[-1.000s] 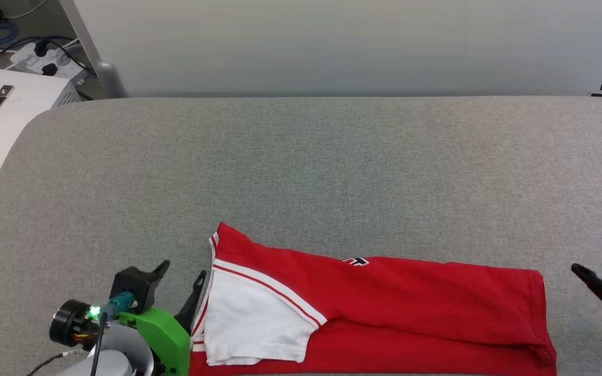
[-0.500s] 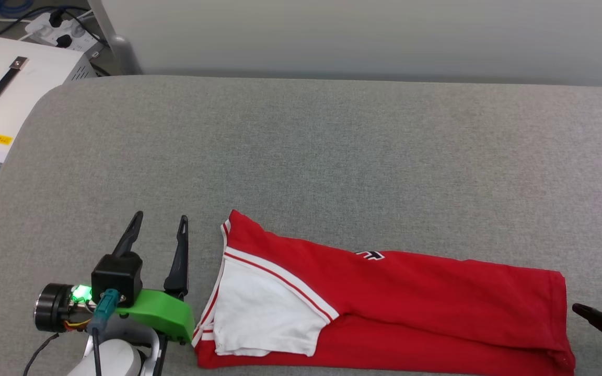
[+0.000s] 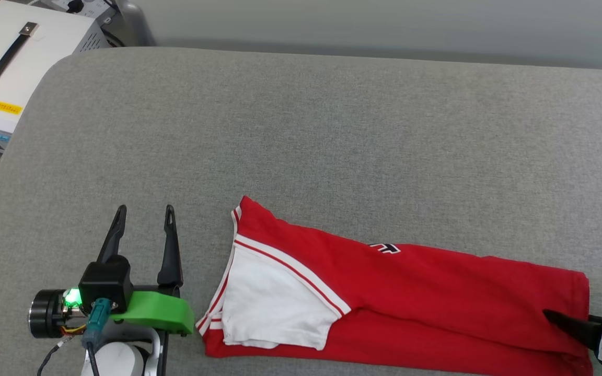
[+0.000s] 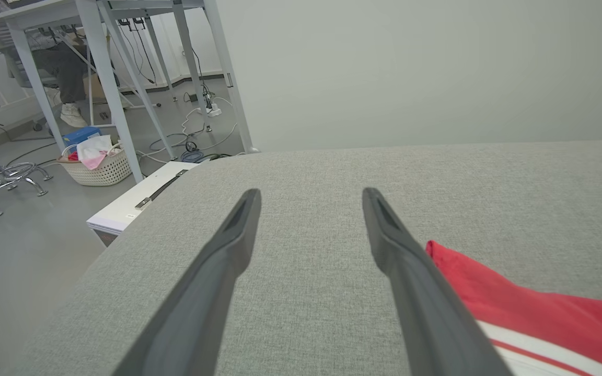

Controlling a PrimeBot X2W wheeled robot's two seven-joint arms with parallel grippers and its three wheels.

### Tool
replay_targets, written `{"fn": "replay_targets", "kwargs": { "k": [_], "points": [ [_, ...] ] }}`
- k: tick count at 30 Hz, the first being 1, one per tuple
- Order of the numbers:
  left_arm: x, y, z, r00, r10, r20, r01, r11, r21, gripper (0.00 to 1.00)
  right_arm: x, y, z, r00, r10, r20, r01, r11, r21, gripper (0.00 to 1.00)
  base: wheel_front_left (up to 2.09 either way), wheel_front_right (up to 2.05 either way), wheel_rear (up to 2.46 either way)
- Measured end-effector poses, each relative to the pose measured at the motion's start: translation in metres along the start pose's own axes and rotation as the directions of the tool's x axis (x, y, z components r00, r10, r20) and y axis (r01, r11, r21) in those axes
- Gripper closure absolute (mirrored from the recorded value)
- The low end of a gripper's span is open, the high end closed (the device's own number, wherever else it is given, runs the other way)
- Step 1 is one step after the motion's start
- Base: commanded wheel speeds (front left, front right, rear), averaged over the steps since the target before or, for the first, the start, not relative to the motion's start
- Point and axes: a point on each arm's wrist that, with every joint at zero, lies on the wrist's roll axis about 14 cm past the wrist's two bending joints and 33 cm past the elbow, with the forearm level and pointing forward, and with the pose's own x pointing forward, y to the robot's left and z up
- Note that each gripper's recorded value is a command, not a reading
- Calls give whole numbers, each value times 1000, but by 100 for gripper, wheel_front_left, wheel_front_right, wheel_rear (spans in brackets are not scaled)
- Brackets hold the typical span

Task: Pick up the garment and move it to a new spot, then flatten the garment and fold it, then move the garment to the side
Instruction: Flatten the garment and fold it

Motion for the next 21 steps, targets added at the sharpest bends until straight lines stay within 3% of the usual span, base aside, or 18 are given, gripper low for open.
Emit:
{"fn": "replay_targets", "kwargs": {
  "k": [13,14,15,21],
  "points": [
    [-7,-4,-5,1000,-2,2,2,1000,-1,0,25,24,-6,996,51,-68,-56,996,-75,0,0,0,0],
    [-8,-5,-6,1000,-4,1,4,1000,-1,0,25,24,-7,997,46,-67,-52,995,-86,65,0,0,0],
    [-8,-6,-5,1000,-7,3,7,1000,-1,0,25,24,-7,997,44,-62,-49,995,-92,100,0,0,0],
    [-14,-7,-5,1000,-10,4,10,1000,1,0,19,22,-3,999,40,-10,-40,996,-84,100,0,0,0]
  ]
}}
